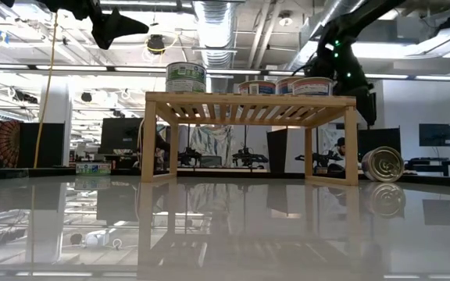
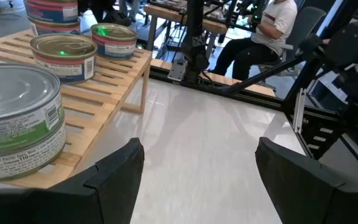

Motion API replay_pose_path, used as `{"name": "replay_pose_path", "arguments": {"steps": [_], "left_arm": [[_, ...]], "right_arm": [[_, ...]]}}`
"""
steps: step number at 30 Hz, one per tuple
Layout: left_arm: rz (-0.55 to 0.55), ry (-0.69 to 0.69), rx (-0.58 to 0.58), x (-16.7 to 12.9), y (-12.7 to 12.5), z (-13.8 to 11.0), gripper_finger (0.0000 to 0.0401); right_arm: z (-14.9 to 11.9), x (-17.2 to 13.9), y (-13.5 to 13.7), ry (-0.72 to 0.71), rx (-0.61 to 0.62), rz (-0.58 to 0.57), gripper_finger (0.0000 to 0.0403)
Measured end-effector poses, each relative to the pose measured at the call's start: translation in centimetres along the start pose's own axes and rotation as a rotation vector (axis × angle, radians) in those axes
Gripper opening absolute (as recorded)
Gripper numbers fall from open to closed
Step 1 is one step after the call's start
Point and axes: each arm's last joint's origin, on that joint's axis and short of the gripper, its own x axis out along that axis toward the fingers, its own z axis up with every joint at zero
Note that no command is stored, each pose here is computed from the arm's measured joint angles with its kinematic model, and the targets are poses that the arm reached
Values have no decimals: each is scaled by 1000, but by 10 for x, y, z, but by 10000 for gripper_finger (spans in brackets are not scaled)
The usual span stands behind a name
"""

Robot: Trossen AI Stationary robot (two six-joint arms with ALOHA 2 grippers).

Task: Stack canned seafood by type on shelf
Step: Stack the blue-pink tuna can on top of the other blue-pink tuna can on the shelf

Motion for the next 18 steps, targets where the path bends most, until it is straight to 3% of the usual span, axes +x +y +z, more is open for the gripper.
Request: {"name": "replay_pose_path", "arguments": {"steps": [5,13,18], "left_arm": [[2,8,-29,0,0,-1,297],[15,7,-51,0,1,-1,297],[23,5,-65,0,1,-1,297]], "right_arm": [[9,10,-5,2,-61,-1,311],[10,22,-25,-20,-35,2,311],[5,23,-24,-7,-39,90,311]]}}
